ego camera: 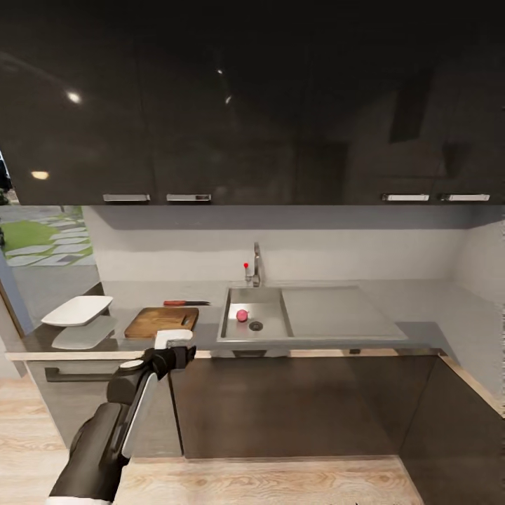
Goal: In the kitchen, take the Vidalia onion out of the sink, dice it on the chopping board with the paring knife, put the diced onion into the bowl on the countertop, then place both the paring knife and the chopping board into the sink.
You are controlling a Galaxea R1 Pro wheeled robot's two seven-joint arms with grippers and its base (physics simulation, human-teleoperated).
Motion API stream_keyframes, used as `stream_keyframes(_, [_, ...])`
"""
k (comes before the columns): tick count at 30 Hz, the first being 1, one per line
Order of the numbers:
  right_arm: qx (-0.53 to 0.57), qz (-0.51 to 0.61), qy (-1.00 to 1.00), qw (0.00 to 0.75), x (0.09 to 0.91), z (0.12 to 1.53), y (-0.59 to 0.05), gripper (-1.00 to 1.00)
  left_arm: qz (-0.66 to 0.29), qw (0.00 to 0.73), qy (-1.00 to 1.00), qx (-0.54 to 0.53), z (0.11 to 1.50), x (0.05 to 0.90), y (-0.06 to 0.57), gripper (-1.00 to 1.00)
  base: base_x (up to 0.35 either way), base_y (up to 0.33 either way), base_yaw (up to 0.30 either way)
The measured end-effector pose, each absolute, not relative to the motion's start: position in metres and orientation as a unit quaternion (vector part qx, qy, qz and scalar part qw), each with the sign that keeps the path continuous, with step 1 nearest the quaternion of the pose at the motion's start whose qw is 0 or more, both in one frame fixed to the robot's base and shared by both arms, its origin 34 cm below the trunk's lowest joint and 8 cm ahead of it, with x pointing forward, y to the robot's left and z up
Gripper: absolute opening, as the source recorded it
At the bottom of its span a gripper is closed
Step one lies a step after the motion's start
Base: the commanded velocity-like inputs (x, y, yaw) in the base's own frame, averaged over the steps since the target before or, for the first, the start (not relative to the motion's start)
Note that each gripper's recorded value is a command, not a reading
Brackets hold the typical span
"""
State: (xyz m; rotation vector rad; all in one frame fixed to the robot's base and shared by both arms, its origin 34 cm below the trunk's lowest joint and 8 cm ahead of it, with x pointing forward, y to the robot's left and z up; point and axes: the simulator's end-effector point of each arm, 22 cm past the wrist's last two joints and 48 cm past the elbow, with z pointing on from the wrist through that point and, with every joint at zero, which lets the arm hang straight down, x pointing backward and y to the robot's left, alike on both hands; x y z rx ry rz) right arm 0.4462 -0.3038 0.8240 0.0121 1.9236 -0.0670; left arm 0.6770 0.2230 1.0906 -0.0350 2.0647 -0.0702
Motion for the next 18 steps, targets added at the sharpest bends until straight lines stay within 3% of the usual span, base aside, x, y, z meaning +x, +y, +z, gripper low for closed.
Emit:
stream_keyframes(13, [0.005, -0.028, 0.826, 0.563, 0.443, 0.818, -0.302, 1.0, -0.037, 0.48, 0.877, -0.004, 1.112, 0.752, 0.201, 1.0, 0.0, 0.0, -0.264])
stream_keyframes(18, [0.004, -0.028, 0.84, 0.541, 0.439, 0.808, -0.298, 1.0, -0.033, 0.454, 0.89, -0.001, 1.1, 0.763, 0.201, 1.0, 0.0, 0.0, -0.107])
